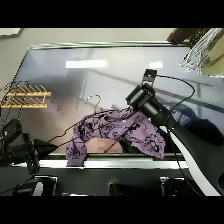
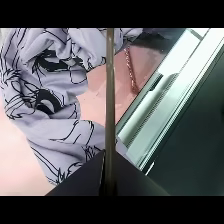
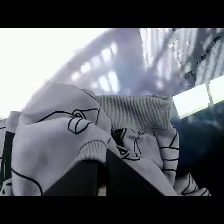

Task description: Fold the clothes and pants, and hang the long-sleeved shirts on hangers.

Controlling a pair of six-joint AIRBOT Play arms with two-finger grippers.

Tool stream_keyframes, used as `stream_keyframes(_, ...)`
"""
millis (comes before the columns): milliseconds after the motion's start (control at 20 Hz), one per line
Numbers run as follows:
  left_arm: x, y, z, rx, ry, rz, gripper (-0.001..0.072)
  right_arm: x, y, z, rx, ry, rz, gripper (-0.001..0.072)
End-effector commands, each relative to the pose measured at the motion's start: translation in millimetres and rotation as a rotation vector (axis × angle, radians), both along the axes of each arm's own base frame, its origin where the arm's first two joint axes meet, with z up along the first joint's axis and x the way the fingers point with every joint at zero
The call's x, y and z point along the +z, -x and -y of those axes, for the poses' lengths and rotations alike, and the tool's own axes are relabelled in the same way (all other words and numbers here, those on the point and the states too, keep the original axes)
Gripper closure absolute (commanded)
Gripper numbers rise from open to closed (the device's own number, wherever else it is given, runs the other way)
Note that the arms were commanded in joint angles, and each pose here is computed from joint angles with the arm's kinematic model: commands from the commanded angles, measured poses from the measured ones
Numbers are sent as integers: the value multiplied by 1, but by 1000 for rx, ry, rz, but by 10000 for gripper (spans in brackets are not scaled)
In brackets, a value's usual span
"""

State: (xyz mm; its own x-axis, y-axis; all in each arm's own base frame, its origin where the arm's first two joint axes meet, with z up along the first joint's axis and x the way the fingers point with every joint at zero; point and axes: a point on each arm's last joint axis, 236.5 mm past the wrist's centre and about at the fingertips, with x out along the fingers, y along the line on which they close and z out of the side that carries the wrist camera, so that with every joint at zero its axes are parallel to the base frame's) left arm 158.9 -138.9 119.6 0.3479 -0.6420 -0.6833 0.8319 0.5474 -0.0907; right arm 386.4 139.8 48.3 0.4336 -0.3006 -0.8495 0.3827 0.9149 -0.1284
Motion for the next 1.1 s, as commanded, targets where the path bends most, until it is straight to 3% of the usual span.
stream_keyframes(0,7,0,0,-3,-5,18,683,3,-2,9,-36,26,22,675)
stream_keyframes(600,22,-1,-4,17,-25,44,683,4,-2,9,-64,14,36,675)
stream_keyframes(1050,2,2,8,5,54,-26,682,3,3,3,-53,-15,10,675)
